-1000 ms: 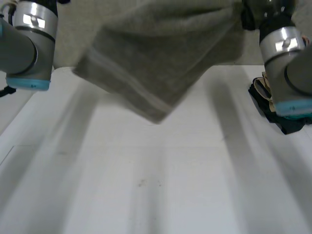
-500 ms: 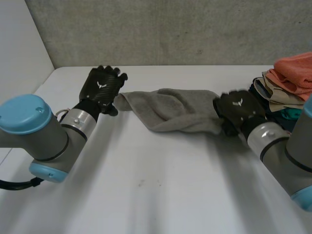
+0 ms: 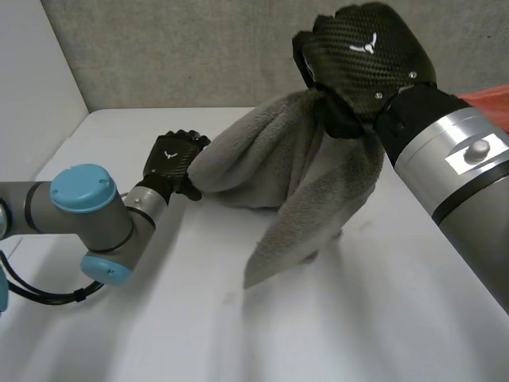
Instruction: Fold the laundry.
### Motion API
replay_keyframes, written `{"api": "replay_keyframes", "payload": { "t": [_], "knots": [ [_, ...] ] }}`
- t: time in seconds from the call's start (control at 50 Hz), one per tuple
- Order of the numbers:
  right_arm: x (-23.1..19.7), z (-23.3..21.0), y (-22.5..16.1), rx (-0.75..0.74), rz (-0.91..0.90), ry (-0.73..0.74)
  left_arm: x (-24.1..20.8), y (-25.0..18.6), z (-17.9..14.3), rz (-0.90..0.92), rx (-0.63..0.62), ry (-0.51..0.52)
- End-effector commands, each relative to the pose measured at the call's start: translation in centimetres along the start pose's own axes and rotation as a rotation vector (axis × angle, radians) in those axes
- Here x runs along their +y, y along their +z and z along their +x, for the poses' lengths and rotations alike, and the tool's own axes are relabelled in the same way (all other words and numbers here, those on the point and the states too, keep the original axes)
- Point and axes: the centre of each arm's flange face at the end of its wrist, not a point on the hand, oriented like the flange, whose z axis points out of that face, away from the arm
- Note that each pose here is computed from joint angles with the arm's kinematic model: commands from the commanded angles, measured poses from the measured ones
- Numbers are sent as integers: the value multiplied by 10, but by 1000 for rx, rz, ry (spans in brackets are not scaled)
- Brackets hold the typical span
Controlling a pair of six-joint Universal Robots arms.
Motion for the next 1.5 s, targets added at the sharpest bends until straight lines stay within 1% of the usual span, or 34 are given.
{"api": "replay_keyframes", "payload": {
  "t": [0.02, 0.1, 0.18, 0.22, 0.26, 0.28, 0.3, 0.32, 0.36, 0.4, 0.46, 0.48, 0.54, 0.6, 0.62, 0.68, 0.7, 0.76, 0.78, 0.82, 0.86, 0.88, 0.96, 1.04, 1.06, 1.12, 1.14, 1.22, 1.28, 1.34, 1.36, 1.38, 1.44, 1.5],
  "knots": [
    [-28, 0, -11, -1, 54, 11, 11, 12, 7, 4, 14, -90],
    [-24, 2, -12, 15, 35, 7, 14, 14, 8, 5, 10, -99],
    [-10, 1, -13, 7, -22, 9, 8, 13, -5, 5, -57, -88],
    [-2, 7, -12, 21, -51, 1, -3, 11, -15, 16, -106, -77],
    [17, 19, -8, 50, -106, -17, -14, 8, -25, 29, -138, -68],
    [28, 24, -5, 62, -135, -22, -28, 3, -36, 45, -167, -54],
    [37, 27, -3, 69, -161, -28, -34, -1, -42, 52, -179, -44],
    [57, 34, 1, 81, -218, -40, -40, -4, -47, 55, -189, -34],
    [76, 36, 5, 82, -271, -48, -54, -16, -54, 58, -208, 3],
    [99, 35, 7, 65, -343, -53, -62, -24, -57, 59, -217, 27],
    [119, 30, 6, 36, -415, -57, -72, -40, -53, 45, -212, 68],
    [133, 27, 7, 13, -463, -58, -74, -43, -51, 41, -209, 78],
    [148, 21, 10, -19, -507, -66, -83, -49, -47, 55, -203, 128],
    [157, 23, 27, -2, -480, -75, -88, -43, -48, 80, -209, 179],
    [159, 28, 39, 20, -443, -85, -92, -39, -50, 95, -214, 193],
    [158, 38, 60, 76, -363, -109, -108, -16, -60, 167, -240, 252],
    [152, 47, 75, 133, -288, -128, -114, -9, -61, 190, -245, 265],
    [138, 63, 93, 232, -176, -157, -148, 12, -63, 309, -272, 307],
    [128, 74, 102, 297, -100, -176, -158, 16, -62, 342, -274, 309],
    [118, 81, 108, 347, -26, -190, -182, 22, -62, 429, -284, 317],
    [110, 85, 112, 392, 59, -206, -192, 24, -64, 474, -299, 322],
    [109, 84, 112, 397, 72, -208, -200, 24, -64, 511, -309, 326],
    [114, 71, 93, 372, 42, -197, -200, 21, -51, 541, -294, 323],
    [125, 50, 60, 283, -61, -175, -186, 11, -36, 498, -249, 315],
    [136, 36, 42, 217, -131, -157, -182, 8, -34, 483, -242, 312],
    [155, 12, 14, 104, -251, -125, -161, 0, -27, 414, -215, 305],
    [168, -3, -4, 32, -338, -101, -155, -2, -24, 396, -208, 303],
    [184, -26, -37, -86, -526, -44, -127, -13, -12, 309, -168, 291],
    [182, -21, -40, -80, -568, -22, -113, -21, 4, 267, -126, 290],
    [168, -8, -27, -25, -513, -7, -104, -28, 15, 239, -98, 297],
    [160, -2, -22, -4, -484, -3, -102, -29, 16, 234, -95, 301],
    [143, 8, -14, 30, -430, 10, -101, -31, 17, 230, -93, 303],
    [127, 20, -4, 59, -386, 34, -104, -37, 17, 226, -94, 314],
    [113, 30, 5, 57, -373, 66, -108, -45, 16, 228, -98, 323]
  ]
}}
